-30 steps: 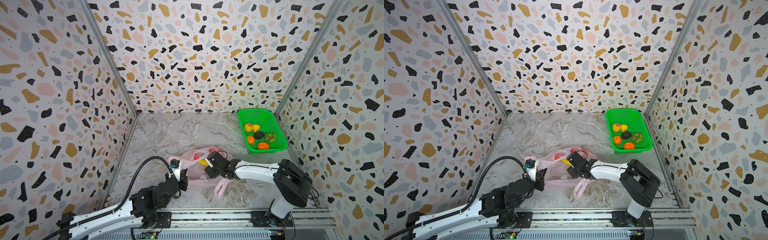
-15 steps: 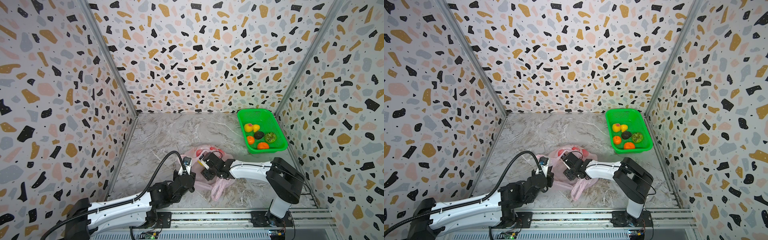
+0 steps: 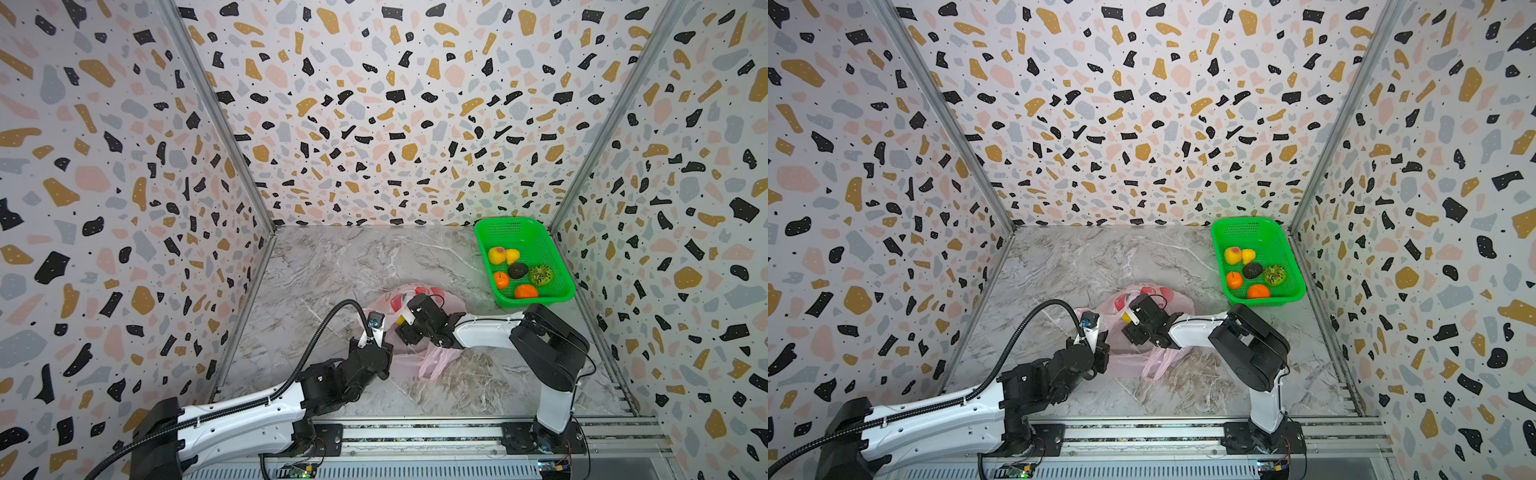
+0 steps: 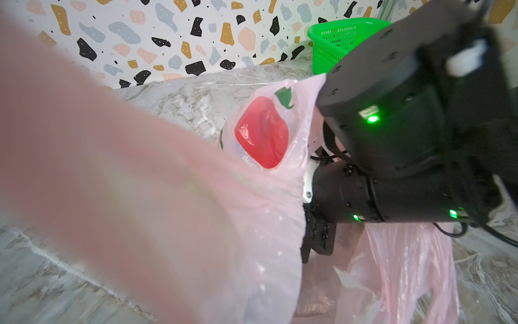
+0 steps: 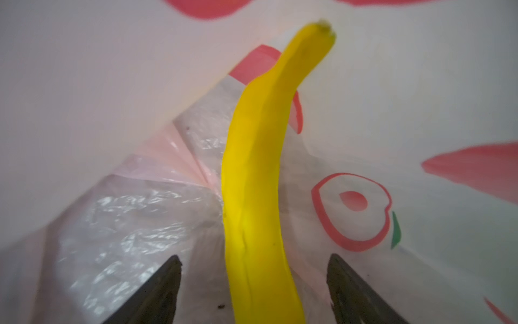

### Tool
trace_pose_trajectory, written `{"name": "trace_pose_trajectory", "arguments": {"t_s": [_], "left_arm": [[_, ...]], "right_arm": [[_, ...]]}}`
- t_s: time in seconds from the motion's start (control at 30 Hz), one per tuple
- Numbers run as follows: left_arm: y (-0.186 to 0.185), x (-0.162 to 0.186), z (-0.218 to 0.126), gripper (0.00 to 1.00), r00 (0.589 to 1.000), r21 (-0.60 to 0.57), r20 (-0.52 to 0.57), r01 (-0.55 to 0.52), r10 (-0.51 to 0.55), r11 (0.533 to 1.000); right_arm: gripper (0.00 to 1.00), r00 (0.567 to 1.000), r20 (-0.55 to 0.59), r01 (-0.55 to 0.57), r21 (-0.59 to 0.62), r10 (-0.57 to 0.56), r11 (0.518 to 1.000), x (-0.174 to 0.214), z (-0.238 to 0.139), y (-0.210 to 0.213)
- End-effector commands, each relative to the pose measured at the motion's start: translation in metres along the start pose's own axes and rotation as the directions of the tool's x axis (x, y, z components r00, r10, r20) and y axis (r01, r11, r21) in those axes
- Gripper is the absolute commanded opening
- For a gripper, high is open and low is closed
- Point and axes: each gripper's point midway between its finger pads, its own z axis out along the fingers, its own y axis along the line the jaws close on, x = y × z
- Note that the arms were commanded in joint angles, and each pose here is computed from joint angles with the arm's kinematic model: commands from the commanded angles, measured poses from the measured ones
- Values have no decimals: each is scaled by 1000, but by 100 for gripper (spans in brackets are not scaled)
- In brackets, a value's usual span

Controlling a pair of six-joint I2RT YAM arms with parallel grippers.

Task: Untie the knot of the plastic bag and take out the fruit
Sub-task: 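Close the right gripper on the banana's lower end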

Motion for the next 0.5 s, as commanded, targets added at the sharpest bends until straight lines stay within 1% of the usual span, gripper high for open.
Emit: {"name": "trace_pose_trajectory", "arguments": {"t_s": [0.0, 0.1, 0.13, 0.17, 0.27, 0.33, 0.47], "left_arm": [[-4, -11, -2, 0, 999, 30, 30, 16, -17, 999], [-4, -8, -2, 0, 999, 31, 27, 16, -17, 999], [-3, -7, -2, 0, 1000, 31, 25, 15, -16, 999], [-3, -7, -2, 0, 1000, 31, 25, 18, -18, 999], [-2, -6, -2, 0, 1000, 29, 26, 17, -17, 999], [-1, -6, -3, 0, 999, 28, 27, 17, -18, 999], [0, -5, -2, 0, 1000, 23, 24, 16, -17, 1000]], "right_arm": [[80, 999, 36, 0, -32, 1, 999, -19, 5, -5], [75, 1000, 10, 5, -40, -5, 999, -13, 9, -4], [72, 1000, 7, 7, -41, -6, 999, -12, 10, -4], [65, 1000, 6, 5, -41, -5, 999, -11, 9, -4], [52, 1000, -7, 10, -46, -10, 999, -7, 8, -1], [40, 1000, -12, 17, -43, -17, 999, -4, 6, 1], [28, 999, -17, 33, -39, -34, 999, 0, 2, 7]]}}
